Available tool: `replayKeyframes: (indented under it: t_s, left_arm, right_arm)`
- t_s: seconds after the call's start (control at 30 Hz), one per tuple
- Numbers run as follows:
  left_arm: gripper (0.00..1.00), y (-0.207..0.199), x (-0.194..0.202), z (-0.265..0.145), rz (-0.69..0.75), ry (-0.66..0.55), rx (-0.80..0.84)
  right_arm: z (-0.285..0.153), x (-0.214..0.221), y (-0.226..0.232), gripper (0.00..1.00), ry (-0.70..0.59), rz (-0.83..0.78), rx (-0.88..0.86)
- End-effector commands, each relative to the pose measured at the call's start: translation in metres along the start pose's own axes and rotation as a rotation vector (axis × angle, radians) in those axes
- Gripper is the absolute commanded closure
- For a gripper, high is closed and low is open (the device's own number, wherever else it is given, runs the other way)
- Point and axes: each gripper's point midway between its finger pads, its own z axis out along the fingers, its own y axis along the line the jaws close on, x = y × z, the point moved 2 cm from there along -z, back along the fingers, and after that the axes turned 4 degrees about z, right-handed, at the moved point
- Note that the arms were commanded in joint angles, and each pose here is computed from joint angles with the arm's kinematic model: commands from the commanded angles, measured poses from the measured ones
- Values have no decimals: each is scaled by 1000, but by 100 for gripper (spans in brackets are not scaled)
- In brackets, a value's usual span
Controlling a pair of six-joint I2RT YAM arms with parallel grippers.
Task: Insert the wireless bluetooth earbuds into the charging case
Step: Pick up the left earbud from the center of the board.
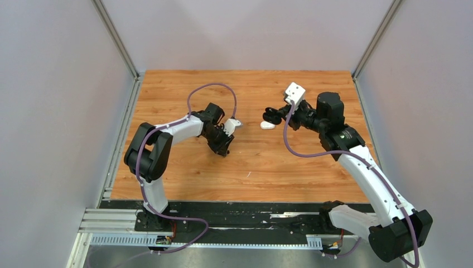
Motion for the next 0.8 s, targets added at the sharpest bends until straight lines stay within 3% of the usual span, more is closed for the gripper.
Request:
replayKeyframes:
  t_s: [0.0, 0.47, 0.77]
  left_arm:
    - [66, -7, -20, -11, 20, -62, 50]
    - [64, 4, -37, -9, 56, -88, 33]
    - [64, -18, -35, -24, 78, -141, 76]
  right_arm:
    - [1, -15, -3, 100, -51, -1, 1]
    - [1, -13, -3, 100, -46, 0, 6]
    - [1, -12, -4, 100, -46, -2, 11]
